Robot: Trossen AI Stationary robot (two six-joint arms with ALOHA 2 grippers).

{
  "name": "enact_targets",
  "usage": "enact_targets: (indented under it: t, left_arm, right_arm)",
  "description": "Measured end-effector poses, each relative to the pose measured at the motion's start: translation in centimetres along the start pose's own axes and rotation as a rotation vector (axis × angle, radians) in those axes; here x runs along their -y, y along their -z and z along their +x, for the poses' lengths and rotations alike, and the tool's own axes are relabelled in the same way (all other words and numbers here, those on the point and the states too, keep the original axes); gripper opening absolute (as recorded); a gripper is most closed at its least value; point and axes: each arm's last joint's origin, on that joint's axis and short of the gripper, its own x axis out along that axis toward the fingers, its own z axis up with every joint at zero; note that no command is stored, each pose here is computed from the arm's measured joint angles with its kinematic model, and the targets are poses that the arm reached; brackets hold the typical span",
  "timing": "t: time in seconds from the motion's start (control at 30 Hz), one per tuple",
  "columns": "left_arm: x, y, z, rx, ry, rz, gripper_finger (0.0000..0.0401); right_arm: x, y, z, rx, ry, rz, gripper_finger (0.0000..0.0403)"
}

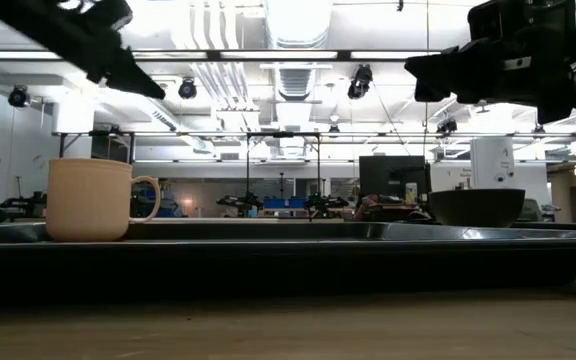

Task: Set up tray
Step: Put the white plate on the black tray to the bottom right of the orange mug

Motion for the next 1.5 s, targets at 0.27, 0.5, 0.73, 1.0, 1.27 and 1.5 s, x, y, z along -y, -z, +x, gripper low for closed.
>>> enact_targets:
  t: [0.27, 0.5, 0.73, 1.0, 1.27, 1.5]
  left_arm:
    - [2.3, -3.3, 4.0, -0.251, 0.104, 0.126, 0.0085]
    - [4.6, -4.1, 9.4, -0.439, 0.071, 0.222, 0.0085]
    - [6.8, -3.7, 14.3, -0.596, 0.074, 0.278, 0.0085]
    - [6.6, -2.9, 17.8, -0.690, 0.030, 0.213, 0.0085]
    - [4.6, -2.4, 17.6, -0.708, 0.074, 0.102, 0.0085]
    - [5.3, -2.4, 17.5, -0.703, 0.138, 0.093, 0.0085]
  right_arm:
    - [0.0, 0.0, 0.0, -0.001, 0.000, 0.004, 0.0009]
    - [0.0, 0.0, 0.0, -0.004, -0.001, 0.029, 0.0009]
    - [0.0, 0.1, 0.0, -0.012, -0.003, 0.046, 0.0009]
    - [0.0, 0.3, 0.0, -0.026, -0.006, 0.065, 0.0009]
    - [0.0, 0.3, 0.0, -0.026, -0.006, 0.060, 0.0009]
    - [-0.1, 0.3, 0.0, -0.025, -0.006, 0.057, 0.0009]
